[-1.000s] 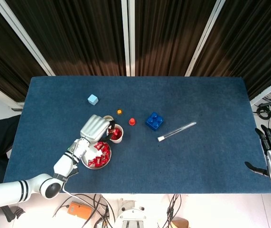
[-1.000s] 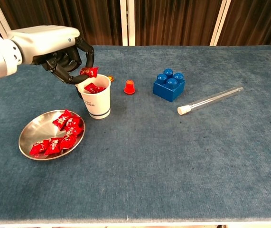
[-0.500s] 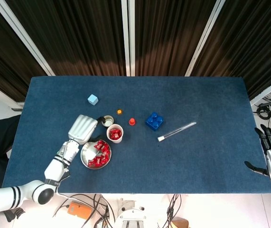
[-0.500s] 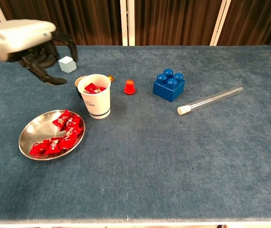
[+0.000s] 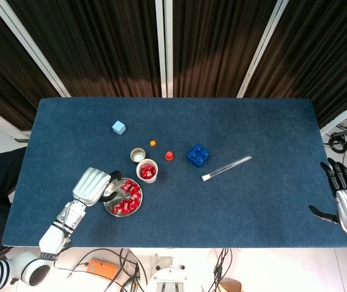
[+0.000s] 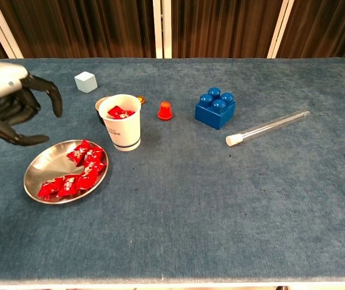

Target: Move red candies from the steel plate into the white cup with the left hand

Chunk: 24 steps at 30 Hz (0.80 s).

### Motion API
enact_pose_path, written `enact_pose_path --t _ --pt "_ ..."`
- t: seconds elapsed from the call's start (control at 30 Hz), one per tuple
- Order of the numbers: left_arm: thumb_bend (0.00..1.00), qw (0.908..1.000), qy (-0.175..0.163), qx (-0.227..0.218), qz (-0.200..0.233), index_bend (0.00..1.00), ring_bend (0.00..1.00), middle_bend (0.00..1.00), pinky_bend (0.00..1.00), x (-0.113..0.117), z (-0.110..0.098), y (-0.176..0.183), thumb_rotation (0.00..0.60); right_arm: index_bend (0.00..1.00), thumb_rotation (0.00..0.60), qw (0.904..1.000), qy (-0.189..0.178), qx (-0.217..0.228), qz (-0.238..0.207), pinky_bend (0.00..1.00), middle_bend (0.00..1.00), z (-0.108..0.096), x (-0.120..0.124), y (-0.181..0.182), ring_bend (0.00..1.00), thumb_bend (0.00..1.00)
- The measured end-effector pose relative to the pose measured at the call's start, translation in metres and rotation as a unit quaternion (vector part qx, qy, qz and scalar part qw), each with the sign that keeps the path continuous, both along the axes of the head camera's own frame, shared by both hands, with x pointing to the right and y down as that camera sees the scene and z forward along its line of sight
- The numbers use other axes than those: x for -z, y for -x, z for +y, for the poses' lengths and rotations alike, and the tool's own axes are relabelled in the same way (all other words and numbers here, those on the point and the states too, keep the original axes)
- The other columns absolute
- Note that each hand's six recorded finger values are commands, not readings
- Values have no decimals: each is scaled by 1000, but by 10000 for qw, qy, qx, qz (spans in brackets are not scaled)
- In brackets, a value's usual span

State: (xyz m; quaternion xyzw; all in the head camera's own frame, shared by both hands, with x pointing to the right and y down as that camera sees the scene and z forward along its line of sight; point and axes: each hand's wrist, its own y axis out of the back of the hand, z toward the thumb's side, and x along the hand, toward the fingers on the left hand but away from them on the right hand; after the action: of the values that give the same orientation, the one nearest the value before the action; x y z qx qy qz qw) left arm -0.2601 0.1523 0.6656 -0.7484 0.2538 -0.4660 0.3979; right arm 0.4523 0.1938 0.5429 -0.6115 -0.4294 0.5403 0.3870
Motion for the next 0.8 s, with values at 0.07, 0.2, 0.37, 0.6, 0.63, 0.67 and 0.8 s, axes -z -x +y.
enact_pose_path --t 0.07,0.2,0.37,0.6,0.63,0.67,0.8 --pt "205 9999 88 -75 36 441 760 832 749 -8 3 -7 600 0 600 10000 -9 -21 12 154 29 1 1 -1 0 189" --pt "208 9995 246 -194 66 441 761 833 749 -21 5 -19 600 0 600 10000 -18 -56 32 154 29 3 3 -3 0 189" --pt "218 9991 407 -120 49 441 761 833 749 -35 1 -27 600 0 600 9999 -16 -92 40 154 29 4 3 -5 0 189" --pt "218 9979 644 -10 -57 441 762 833 749 -49 -2 -30 600 0 600 9999 -2 -105 39 154 29 4 2 -6 0 189" --pt "217 9977 669 -16 -62 441 761 833 749 -50 -2 -32 600 0 600 9999 2 -105 40 154 29 4 2 -6 0 189" --pt "218 9976 682 -28 -65 441 761 833 749 -51 -2 -34 600 0 600 9999 3 -106 41 154 29 4 2 -6 0 189" --pt "218 9972 737 -65 -86 441 761 833 749 -55 -3 -39 600 0 600 9999 9 -109 45 154 29 4 2 -7 0 189"
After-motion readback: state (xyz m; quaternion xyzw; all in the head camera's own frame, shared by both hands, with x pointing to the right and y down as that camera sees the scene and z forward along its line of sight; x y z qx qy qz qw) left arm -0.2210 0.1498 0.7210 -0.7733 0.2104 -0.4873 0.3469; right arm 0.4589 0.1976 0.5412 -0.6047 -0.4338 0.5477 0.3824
